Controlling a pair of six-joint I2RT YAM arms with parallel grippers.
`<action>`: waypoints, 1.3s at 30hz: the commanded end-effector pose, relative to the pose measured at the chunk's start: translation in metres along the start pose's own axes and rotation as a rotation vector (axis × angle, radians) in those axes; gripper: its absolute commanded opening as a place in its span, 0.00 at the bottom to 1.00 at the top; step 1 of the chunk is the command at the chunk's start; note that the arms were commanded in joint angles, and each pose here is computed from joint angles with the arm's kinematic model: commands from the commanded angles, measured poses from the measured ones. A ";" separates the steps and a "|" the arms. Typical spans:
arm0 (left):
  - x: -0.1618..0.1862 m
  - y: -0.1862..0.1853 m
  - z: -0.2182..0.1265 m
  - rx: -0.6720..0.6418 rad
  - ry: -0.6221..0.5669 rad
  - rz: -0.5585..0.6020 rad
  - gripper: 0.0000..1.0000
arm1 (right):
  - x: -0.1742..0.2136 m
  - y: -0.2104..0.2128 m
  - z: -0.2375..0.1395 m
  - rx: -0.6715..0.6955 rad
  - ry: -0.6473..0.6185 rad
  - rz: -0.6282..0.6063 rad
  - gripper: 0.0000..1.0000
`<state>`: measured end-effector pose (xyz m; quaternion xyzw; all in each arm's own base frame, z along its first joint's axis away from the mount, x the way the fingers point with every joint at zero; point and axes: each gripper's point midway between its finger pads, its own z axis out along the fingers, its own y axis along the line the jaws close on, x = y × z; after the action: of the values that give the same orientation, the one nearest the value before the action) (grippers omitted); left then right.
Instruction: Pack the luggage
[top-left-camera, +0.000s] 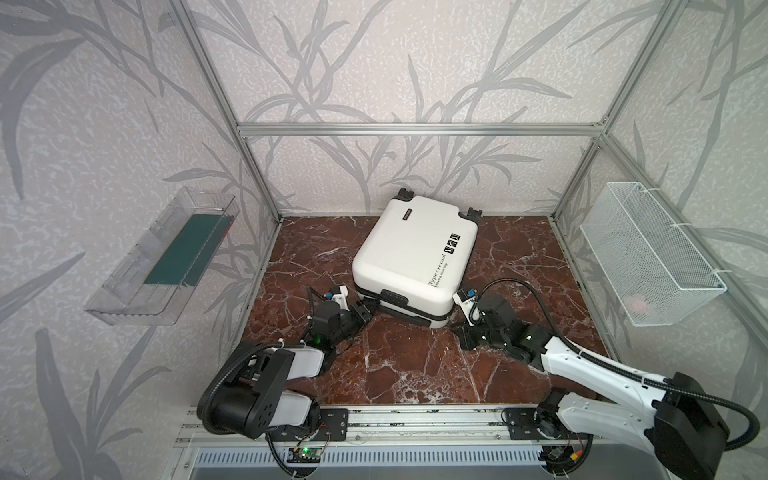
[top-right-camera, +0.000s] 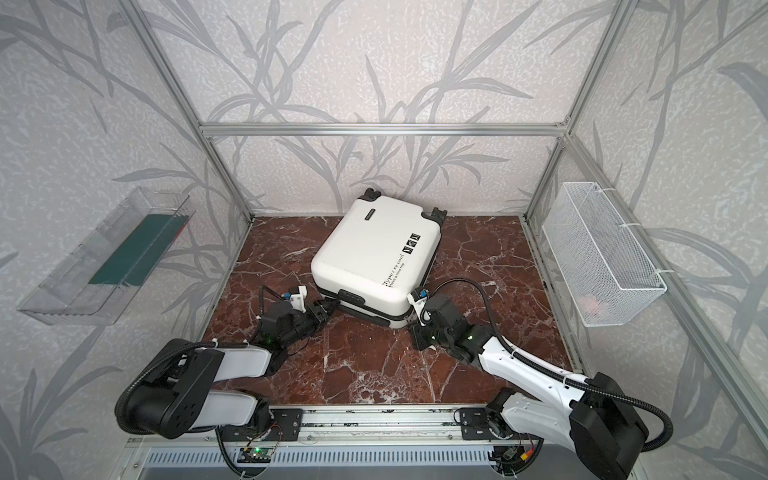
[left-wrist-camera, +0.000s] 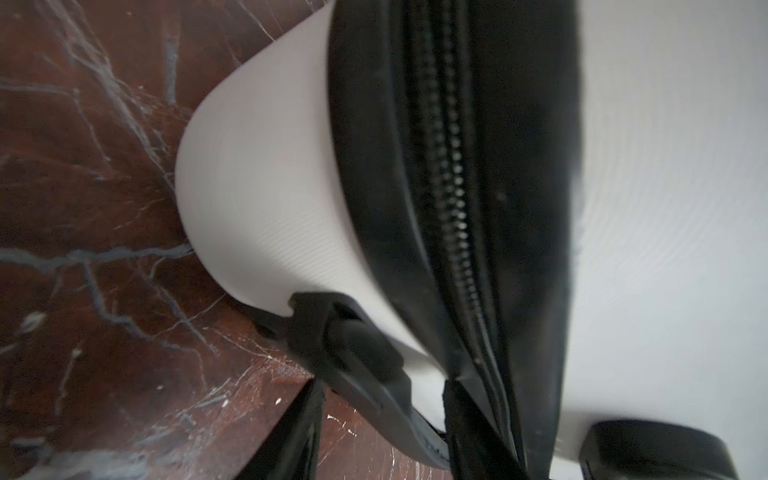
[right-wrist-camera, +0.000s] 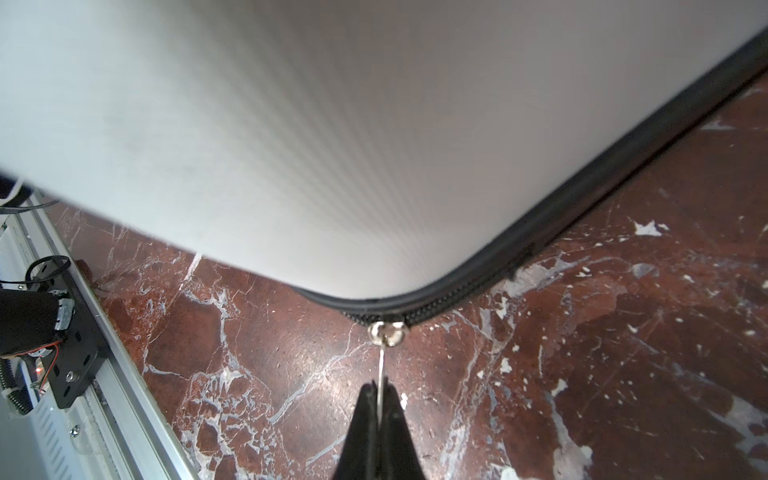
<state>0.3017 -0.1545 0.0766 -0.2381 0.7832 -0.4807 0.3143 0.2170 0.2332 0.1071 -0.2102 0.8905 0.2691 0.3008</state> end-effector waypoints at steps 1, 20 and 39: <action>-0.005 -0.011 0.002 0.076 -0.037 -0.004 0.44 | 0.008 0.009 -0.005 -0.032 0.037 -0.013 0.00; -0.005 0.000 0.011 0.102 -0.089 -0.036 0.03 | 0.026 0.021 -0.005 -0.035 0.075 -0.050 0.00; -0.012 -0.008 0.005 0.117 -0.143 -0.021 0.00 | 0.013 0.007 0.002 0.091 0.010 0.013 0.00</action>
<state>0.3163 -0.1520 0.0759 -0.2844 0.7288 -0.5130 0.3533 0.1991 0.2537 0.1067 -0.2309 0.8856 0.2486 0.3172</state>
